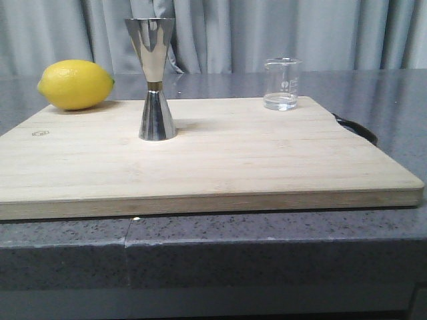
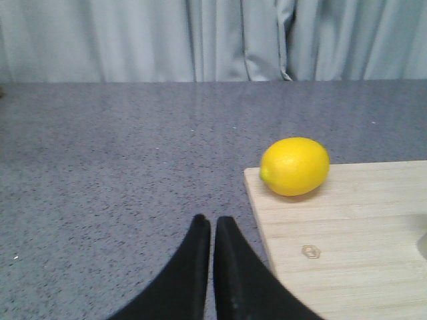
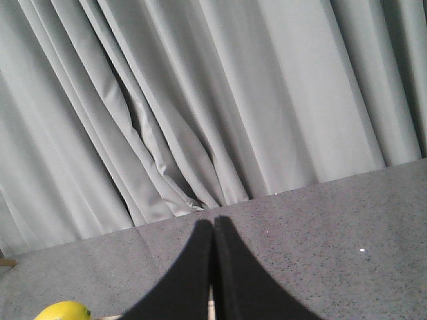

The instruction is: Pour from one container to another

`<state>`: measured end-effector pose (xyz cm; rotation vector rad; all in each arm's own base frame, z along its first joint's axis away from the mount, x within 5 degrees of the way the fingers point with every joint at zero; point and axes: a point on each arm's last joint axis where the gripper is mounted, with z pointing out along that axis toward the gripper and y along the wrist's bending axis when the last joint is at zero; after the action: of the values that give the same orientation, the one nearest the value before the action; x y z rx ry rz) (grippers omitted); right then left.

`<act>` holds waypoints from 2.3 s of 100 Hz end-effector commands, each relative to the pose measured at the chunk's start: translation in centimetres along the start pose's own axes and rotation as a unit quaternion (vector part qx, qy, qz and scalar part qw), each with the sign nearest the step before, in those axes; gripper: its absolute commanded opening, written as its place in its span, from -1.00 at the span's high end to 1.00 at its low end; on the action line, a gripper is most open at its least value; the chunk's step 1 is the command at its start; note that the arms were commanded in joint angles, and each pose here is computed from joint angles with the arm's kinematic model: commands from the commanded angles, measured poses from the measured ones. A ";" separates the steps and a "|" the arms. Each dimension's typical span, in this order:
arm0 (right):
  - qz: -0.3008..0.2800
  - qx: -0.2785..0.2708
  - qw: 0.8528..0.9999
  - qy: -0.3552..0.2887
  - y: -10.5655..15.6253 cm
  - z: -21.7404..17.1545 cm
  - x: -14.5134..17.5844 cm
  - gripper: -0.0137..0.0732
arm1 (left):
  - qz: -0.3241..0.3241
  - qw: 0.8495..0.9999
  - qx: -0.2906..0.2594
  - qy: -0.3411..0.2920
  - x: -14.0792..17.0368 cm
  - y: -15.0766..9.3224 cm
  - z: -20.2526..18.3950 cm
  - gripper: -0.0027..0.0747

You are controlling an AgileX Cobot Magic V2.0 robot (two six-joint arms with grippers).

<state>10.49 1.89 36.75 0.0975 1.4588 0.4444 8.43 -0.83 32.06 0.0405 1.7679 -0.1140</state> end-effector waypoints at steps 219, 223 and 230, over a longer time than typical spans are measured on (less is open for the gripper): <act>-0.132 0.094 0.987 0.009 -2.7 -2.1 3.5 0.86 | 0.012 0.978 -0.024 -0.208 10.8 1.0 -0.8 0.98; -0.144 0.094 0.985 0.004 -2.8 -2.9 4.1 0.86 | 0.012 0.978 -0.024 -0.208 10.8 1.0 -0.8 0.98; -0.148 0.094 0.984 -0.015 -3.0 -4.2 5.2 0.86 | 0.012 0.978 -0.024 -0.208 10.8 1.0 -0.8 0.98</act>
<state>8.72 0.02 30.17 0.0756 1.5722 0.0815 5.48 -0.23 22.08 0.0197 1.3878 -0.0572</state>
